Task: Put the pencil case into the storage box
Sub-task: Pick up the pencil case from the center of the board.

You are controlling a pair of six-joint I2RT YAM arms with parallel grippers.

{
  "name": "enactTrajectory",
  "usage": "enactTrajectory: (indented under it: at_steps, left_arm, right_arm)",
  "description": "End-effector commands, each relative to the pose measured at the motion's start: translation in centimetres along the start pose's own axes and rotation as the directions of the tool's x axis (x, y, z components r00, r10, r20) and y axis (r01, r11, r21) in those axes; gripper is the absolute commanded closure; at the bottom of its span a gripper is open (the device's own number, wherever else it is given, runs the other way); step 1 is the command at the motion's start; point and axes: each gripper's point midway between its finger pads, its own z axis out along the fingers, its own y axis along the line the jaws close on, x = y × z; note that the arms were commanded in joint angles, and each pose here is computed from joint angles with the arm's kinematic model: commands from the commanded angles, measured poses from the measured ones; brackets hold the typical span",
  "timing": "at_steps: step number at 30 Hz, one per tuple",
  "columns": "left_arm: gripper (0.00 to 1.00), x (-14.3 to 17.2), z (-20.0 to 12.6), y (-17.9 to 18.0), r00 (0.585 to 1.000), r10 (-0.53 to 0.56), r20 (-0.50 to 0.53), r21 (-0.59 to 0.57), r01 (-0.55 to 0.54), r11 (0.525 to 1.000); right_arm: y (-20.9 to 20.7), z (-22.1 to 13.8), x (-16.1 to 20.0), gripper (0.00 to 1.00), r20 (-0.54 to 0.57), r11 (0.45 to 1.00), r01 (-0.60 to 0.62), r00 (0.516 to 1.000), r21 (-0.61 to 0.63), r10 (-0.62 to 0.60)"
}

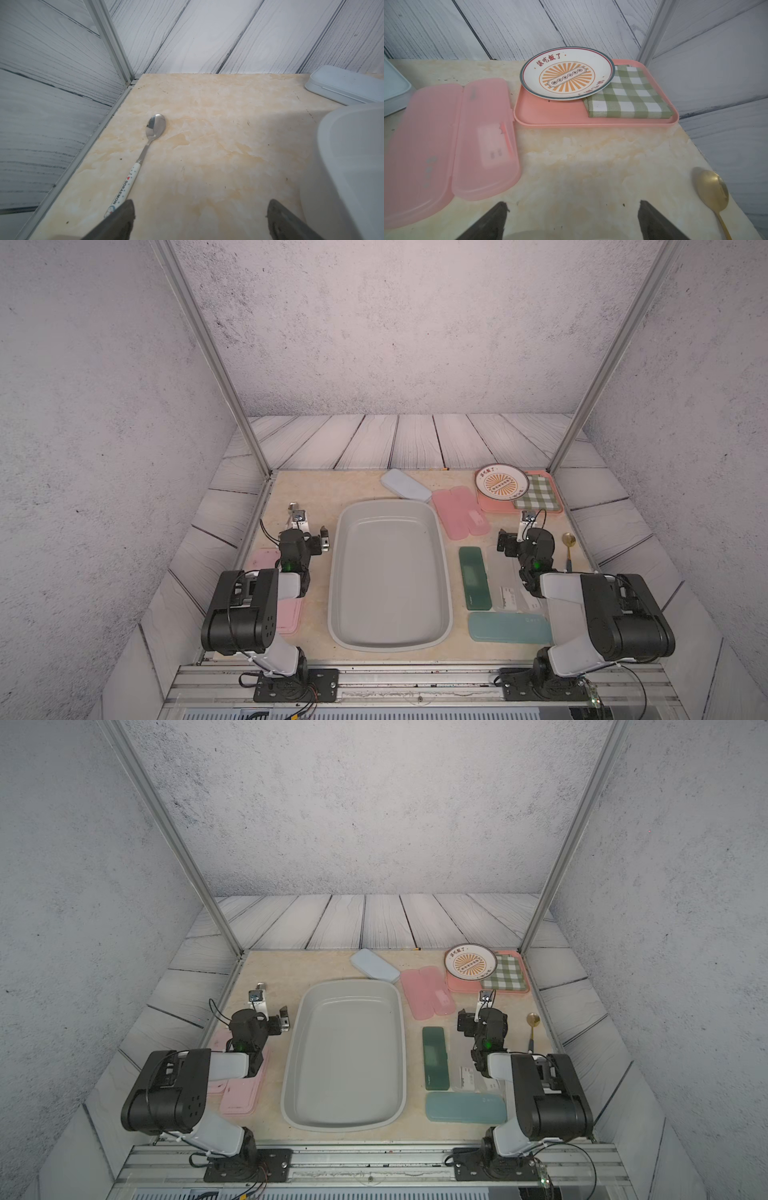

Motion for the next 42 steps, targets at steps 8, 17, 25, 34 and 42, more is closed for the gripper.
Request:
enactTrajectory:
  at_steps: [8, 17, 25, 34, 42]
  left_arm:
    - [0.0, 0.3, -0.2, 0.0, 0.999, 0.003, -0.052, -0.001, -0.003, 1.0]
    - [0.0, 0.3, -0.2, 0.0, 0.999, 0.004, -0.052, -0.006, -0.005, 1.0]
    - [0.0, 0.2, 0.0, 0.0, 0.999, 0.007, -0.053, -0.005, -0.007, 1.0]
    - [0.0, -4.5, -3.6, 0.0, 0.968, 0.107, -0.227, 0.09, -0.089, 0.992]
    - [0.0, -7.1, -13.5, 0.3, 0.876, 0.254, -0.411, 0.176, -0.197, 0.965]
  right_arm:
    - [0.1, 0.4, 0.2, 0.01, -0.015, 1.0, -0.008, 1.0, -0.01, 0.008]
    - [0.1, 0.4, 0.1, 0.01, -0.014, 1.0, -0.01, 1.0, -0.011, 0.01]
    - [0.2, 0.4, 0.1, 0.01, -0.013, 1.0, -0.01, 1.0, -0.011, 0.01]
    - [-1.5, -0.2, -1.7, 0.01, 0.043, 0.996, -0.055, 0.998, 0.076, 0.051]
    - [0.2, -8.3, -6.9, 0.01, -0.265, 0.91, -0.415, 0.875, 0.021, 0.405]
